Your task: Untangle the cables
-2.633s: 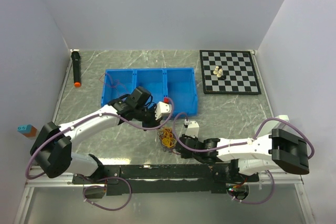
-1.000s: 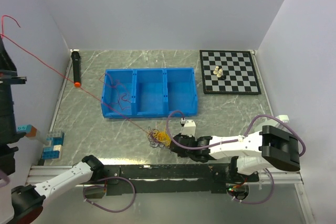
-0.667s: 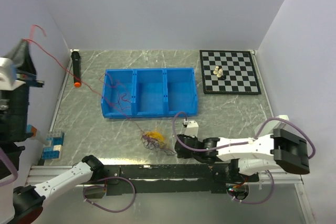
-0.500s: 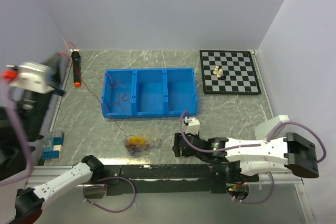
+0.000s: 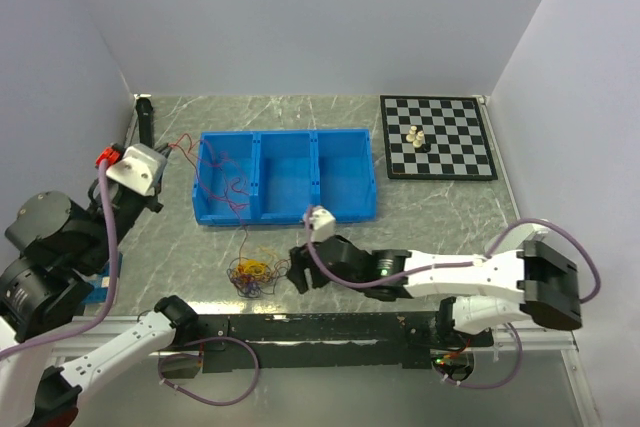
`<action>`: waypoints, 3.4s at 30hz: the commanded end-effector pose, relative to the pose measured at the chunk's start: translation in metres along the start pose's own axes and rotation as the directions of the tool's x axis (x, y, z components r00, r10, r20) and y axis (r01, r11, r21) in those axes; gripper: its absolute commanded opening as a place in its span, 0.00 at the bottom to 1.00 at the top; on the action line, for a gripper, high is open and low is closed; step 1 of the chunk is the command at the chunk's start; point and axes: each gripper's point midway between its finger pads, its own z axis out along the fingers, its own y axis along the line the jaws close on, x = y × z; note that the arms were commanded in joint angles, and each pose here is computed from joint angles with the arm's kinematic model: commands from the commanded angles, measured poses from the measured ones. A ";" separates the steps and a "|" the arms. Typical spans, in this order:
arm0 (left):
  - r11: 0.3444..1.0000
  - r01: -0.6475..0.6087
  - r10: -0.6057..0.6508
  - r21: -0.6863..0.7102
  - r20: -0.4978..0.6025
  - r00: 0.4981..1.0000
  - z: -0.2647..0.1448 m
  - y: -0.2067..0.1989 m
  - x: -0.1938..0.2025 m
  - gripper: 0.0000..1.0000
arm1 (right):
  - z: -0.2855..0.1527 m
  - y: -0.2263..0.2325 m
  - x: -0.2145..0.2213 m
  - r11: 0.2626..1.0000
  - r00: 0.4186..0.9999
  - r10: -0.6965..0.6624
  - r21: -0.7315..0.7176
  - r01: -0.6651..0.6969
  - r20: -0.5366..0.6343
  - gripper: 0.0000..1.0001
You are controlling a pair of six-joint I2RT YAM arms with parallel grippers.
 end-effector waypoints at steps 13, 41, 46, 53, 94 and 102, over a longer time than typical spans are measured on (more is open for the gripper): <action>0.999 -0.010 0.011 -0.049 0.014 1.000 -0.022 0.015 -0.003 0.01 | 0.077 0.088 -0.044 0.903 0.986 -0.168 -0.400 0.155 0.002 0.63; 0.997 0.001 0.004 -0.076 0.055 0.998 -0.029 0.028 -0.024 0.01 | 0.113 0.061 -0.019 0.947 0.976 -0.207 -0.265 0.182 -0.069 0.65; 0.998 0.000 0.004 -0.070 0.058 0.998 -0.028 0.027 -0.025 0.01 | 0.125 0.067 -0.014 0.941 0.973 -0.213 -0.288 0.180 -0.087 0.64; 0.996 -0.005 0.010 -0.085 0.062 0.998 -0.028 0.030 -0.026 0.01 | 0.131 0.084 0.001 0.926 0.980 -0.152 -0.365 0.094 -0.132 0.46; 0.586 0.241 0.423 -0.774 0.546 0.723 -0.107 0.212 -0.289 0.01 | -0.026 -0.096 0.141 0.866 0.935 0.294 0.469 -0.172 -0.199 0.00; 0.528 0.241 0.526 -0.814 0.537 0.660 -0.125 0.216 -0.313 0.01 | -0.040 -0.117 0.154 0.815 0.921 0.348 0.542 -0.206 -0.174 0.00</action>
